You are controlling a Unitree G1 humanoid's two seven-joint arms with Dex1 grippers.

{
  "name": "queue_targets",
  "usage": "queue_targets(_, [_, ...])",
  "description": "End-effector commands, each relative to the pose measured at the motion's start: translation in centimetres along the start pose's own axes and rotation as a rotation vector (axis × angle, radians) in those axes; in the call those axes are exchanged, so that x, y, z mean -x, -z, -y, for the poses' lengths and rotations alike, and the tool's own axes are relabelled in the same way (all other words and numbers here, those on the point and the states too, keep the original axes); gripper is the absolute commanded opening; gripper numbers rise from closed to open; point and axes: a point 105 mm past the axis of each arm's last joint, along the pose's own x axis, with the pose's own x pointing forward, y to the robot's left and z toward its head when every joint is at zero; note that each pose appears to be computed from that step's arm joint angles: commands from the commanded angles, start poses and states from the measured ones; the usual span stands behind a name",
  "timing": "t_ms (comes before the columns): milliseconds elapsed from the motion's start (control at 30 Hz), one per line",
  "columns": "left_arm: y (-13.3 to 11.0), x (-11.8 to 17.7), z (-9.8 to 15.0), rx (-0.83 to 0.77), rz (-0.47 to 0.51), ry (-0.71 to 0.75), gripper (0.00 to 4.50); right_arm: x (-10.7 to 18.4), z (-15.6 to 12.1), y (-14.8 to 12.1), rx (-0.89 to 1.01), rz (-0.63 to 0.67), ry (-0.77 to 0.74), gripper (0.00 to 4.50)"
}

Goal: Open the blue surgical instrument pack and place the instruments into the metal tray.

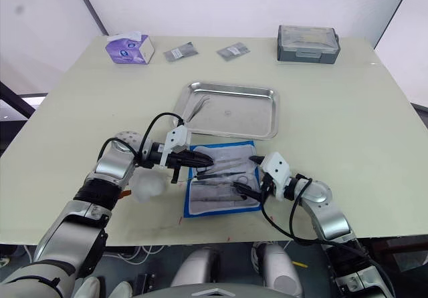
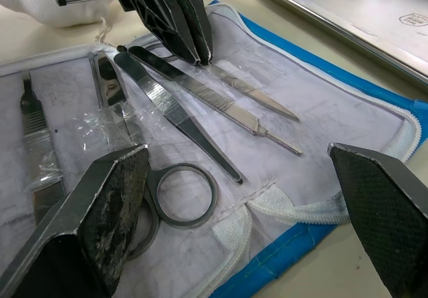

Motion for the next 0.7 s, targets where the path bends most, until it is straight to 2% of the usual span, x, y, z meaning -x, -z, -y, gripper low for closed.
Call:
queue_targets(33, [0.96, -0.22, 0.44, 0.025, -0.052, 0.028, 0.04, 0.39, -1.26, 5.32, -0.130, -0.179, 0.001, 4.50])
queue_targets(167, [0.06, -0.28, 0.03, 0.034, -0.038, 0.013, 0.04, 0.46, -1.19, 5.32, -0.130, -0.180, 0.001, 4.50])
queue_targets(400, [0.87, -0.95, 0.59, 0.040, -0.060, 0.019, 0.04, 0.39, -1.17, 5.26, -0.129, -0.178, 0.003, 4.50])
queue_targets(700, [0.76, -0.77, 0.03, 0.025, -0.064, -0.019, 0.04, 0.48, -1.18, 5.29, -0.129, -0.179, 0.007, 4.50])
